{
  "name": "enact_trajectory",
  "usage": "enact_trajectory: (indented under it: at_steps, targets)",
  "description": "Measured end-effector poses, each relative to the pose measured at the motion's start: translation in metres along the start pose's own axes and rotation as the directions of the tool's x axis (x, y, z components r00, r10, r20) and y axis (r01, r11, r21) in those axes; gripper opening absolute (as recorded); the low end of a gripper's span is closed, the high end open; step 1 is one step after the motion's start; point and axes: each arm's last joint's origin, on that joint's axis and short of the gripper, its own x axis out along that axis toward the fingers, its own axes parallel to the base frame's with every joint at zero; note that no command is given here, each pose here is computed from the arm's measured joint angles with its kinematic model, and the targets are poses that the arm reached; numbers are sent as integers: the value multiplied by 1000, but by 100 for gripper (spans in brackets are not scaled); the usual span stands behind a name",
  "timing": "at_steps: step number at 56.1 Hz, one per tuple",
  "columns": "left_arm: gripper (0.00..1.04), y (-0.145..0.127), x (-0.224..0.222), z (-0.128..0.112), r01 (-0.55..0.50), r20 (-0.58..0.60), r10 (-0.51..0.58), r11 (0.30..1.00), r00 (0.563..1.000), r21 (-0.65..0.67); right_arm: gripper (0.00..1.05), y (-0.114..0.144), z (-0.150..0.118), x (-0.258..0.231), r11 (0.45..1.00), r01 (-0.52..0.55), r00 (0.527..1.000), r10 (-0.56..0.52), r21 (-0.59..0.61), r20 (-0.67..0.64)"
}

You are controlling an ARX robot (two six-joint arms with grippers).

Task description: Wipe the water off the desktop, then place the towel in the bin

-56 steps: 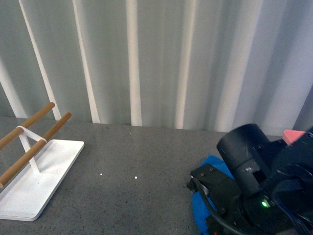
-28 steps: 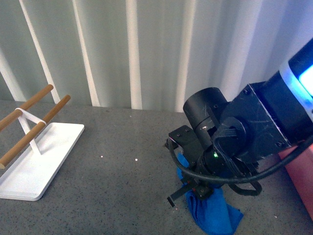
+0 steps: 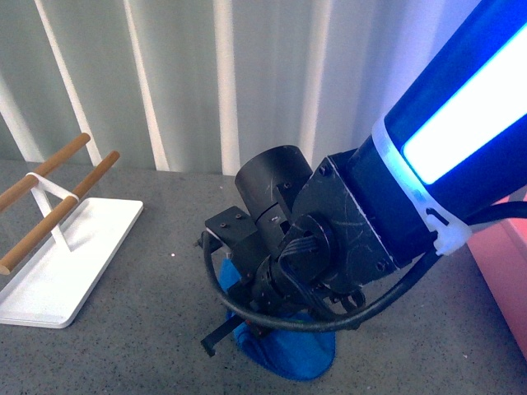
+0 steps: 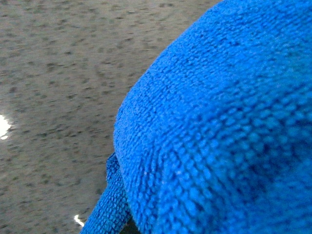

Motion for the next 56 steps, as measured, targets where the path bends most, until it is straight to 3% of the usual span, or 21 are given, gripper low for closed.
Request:
enact_trajectory:
  at_steps: [9, 22, 38, 56]
  targets:
    - [98, 0, 0, 0, 0, 0, 0, 1000, 1000, 0, 5, 6, -12, -9, 999, -51, 999, 50, 16, 5]
    - [98, 0, 0, 0, 0, 0, 0, 1000, 1000, 0, 5, -1, -34, -41, 982, -91, 995, 83, 167, 52]
    - [98, 0, 0, 0, 0, 0, 0, 1000, 1000, 0, 5, -24, -50, -97, 962, -27, 996, 2, 272, 93]
    - [98, 0, 0, 0, 0, 0, 0, 1000, 1000, 0, 5, -46, -34, -166, 976, 194, 964, -208, 101, 165]
